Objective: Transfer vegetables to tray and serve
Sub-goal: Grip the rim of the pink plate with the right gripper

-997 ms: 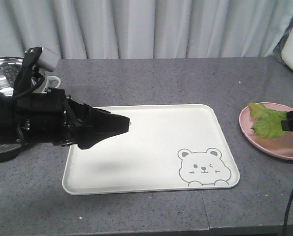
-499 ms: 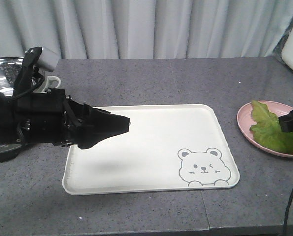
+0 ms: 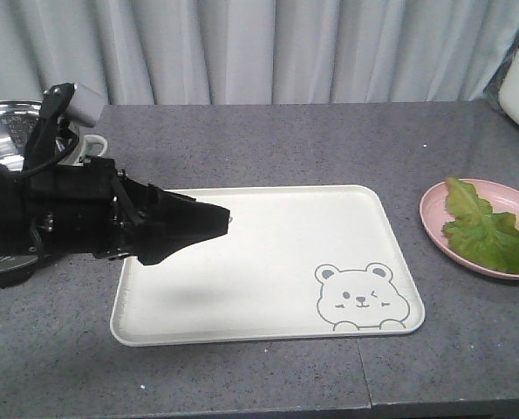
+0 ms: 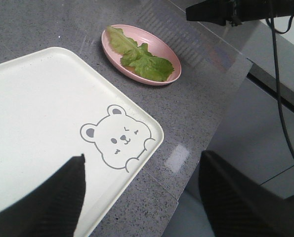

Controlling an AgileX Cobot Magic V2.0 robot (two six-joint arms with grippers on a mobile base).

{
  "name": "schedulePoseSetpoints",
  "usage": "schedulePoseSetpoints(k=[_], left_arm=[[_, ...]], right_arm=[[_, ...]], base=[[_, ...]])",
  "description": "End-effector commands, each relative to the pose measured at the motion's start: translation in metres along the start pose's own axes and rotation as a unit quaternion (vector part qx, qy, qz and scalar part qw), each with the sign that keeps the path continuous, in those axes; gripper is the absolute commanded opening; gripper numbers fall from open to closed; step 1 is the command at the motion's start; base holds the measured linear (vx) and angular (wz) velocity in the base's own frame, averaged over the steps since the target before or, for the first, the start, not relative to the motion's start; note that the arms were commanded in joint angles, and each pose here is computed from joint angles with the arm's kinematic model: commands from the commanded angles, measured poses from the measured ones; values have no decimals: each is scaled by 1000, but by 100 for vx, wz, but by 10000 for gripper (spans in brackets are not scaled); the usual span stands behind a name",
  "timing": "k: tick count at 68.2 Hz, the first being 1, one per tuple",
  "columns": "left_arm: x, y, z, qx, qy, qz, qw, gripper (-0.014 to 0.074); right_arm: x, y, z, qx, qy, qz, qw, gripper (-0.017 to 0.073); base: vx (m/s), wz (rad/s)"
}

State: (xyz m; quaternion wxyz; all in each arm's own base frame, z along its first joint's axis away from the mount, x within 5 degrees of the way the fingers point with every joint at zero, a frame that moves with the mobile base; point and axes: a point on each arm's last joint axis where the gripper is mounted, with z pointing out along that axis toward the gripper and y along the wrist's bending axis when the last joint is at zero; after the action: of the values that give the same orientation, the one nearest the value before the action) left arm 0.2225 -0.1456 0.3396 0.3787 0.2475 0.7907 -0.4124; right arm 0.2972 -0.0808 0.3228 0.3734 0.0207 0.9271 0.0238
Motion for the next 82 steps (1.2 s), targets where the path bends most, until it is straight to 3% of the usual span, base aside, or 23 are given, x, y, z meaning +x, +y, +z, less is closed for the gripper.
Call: schedulePoseSetpoints(k=[1,10,25,36,42,57,67,82], left_arm=[[-11,-11,-7,18,-32,-6,999,482],[-11,-11,-7,18,-32,-6,999,482],[-11,-11,-7,18,-32,-6,999,482],[-11,-11,-7,18,-32,-6,999,482],[-11,-11,-7,18,-32,-6,999,482],[-11,-11,-7,18,-32,-6,999,482],[-11,-11,-7,19,-32,-6,999,482],[-11,-11,-7,19,-32,-6,999,482]], right_arm=[[-20,-13,-19,60,20,19,998,343],[-28,-24,-14,89,89,29,992,343],[-36,-36,24,70,171,42,982,343],[-38,-64,45,56,209,77,973,343],[-35,-77,56,46,229,77,969,343],[-32,-81,78,20,225,63,972,343],[-29,-81,92,-5,223,75,972,343],[-22,-84,106,-9,236,80,969,343]], base=[[0,0],[0,0],[0,0],[0,0],[0,0],[0,0],[0,0],[0,0]])
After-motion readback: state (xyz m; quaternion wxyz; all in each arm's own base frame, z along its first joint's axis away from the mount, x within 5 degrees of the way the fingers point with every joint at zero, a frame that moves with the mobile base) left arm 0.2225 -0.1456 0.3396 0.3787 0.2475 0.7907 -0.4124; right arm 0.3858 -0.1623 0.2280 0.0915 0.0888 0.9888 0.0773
